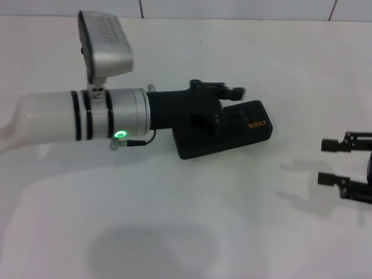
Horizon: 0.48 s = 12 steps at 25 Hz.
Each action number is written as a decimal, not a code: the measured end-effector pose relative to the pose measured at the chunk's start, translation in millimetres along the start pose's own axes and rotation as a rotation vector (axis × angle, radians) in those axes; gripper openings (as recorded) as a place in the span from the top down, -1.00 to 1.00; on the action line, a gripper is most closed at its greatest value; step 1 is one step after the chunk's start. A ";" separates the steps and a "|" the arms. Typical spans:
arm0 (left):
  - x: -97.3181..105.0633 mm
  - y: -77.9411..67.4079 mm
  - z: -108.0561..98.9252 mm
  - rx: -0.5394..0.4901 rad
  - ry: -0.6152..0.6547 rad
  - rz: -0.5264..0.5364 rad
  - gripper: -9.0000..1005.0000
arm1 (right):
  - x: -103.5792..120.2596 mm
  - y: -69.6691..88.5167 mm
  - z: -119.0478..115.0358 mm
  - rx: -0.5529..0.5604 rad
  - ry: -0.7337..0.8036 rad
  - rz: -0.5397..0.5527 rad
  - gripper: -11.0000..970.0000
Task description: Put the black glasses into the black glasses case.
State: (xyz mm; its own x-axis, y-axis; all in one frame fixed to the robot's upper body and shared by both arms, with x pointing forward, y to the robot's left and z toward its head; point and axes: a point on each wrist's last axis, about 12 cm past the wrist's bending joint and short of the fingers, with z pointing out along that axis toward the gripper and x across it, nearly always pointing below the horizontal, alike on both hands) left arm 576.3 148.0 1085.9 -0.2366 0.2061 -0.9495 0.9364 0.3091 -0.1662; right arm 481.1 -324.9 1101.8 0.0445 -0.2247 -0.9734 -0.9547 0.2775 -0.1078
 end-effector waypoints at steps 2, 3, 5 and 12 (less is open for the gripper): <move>-6.4 -10.0 -11.7 0.105 -0.044 0.034 -0.10 | -4.9 -1.6 5.1 -0.011 -0.056 0.004 -0.18; -7.6 -14.6 -19.1 0.148 -0.060 0.049 -0.10 | -7.4 -3.1 9.0 -0.023 -0.081 0.006 -0.19; -3.1 -22.4 -43.2 0.203 -0.091 0.087 -0.10 | -12.9 -7.7 21.2 -0.068 -0.128 0.012 -0.20; 23.3 -37.1 -97.1 0.201 -0.170 0.164 -0.44 | -14.9 -5.6 54.4 -0.138 -0.209 -0.024 -0.33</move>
State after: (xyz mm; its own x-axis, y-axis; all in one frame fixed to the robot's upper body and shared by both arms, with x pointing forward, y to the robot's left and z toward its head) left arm 510.9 231.4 1095.8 -0.0474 0.0743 -0.9961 0.9950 0.0916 -0.0405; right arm 501.8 -272.4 1105.9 0.1142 -0.0280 -0.9931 -0.9831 0.1410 -0.1170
